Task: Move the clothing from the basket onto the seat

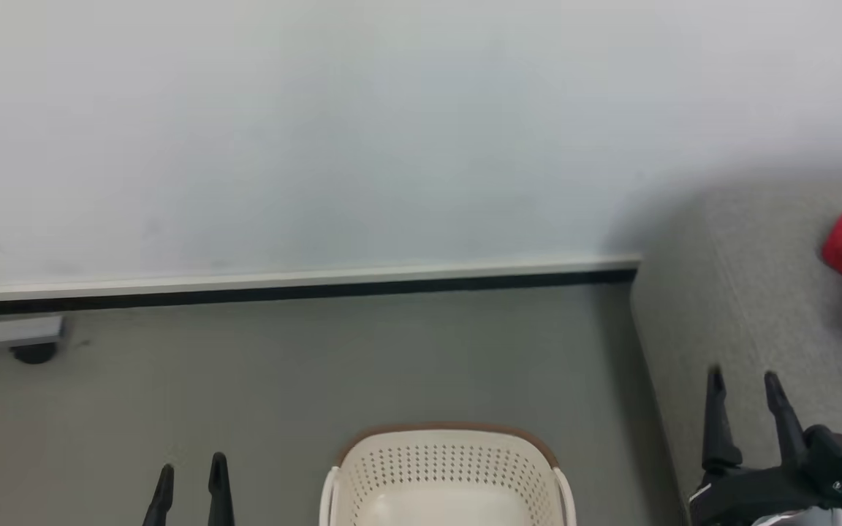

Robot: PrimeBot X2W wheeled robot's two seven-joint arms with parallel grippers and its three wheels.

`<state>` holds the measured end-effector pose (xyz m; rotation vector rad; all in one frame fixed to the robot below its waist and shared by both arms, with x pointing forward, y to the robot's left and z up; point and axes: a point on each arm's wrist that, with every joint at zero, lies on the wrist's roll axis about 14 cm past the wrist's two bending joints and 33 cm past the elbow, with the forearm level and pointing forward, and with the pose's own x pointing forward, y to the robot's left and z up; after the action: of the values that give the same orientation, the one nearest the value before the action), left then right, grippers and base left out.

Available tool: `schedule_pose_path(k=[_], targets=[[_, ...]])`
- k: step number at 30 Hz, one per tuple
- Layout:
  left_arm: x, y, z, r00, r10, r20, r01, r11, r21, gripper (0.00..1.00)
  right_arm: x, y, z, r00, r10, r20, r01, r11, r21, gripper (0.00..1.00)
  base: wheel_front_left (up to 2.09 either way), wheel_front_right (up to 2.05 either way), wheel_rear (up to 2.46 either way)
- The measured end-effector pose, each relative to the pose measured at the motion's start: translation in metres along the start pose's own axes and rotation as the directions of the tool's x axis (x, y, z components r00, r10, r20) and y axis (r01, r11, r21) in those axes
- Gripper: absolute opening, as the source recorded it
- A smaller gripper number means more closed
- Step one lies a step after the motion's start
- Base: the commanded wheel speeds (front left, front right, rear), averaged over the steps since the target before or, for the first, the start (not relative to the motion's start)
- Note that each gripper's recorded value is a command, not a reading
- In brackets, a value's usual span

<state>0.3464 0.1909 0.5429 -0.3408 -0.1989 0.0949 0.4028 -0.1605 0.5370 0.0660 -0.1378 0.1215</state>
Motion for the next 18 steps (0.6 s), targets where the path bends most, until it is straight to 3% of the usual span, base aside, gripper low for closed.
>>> schedule_pose_path(k=[7,18], targets=[[-0.015,0.023,0.024,0.996,0.054,0.069,-0.059,0.995,0.084,1.00,-0.010,0.033,0.005,0.995,0.094,0.012,-0.094,0.995,-0.012,1.00,0.00,0.00,0.00],[-0.021,0.018,0.014,0.999,-0.028,0.029,0.022,0.982,0.187,1.00,-0.025,0.054,-0.008,0.985,0.166,-0.043,-0.170,0.981,-0.091,1.00,0.00,0.00,0.00]])
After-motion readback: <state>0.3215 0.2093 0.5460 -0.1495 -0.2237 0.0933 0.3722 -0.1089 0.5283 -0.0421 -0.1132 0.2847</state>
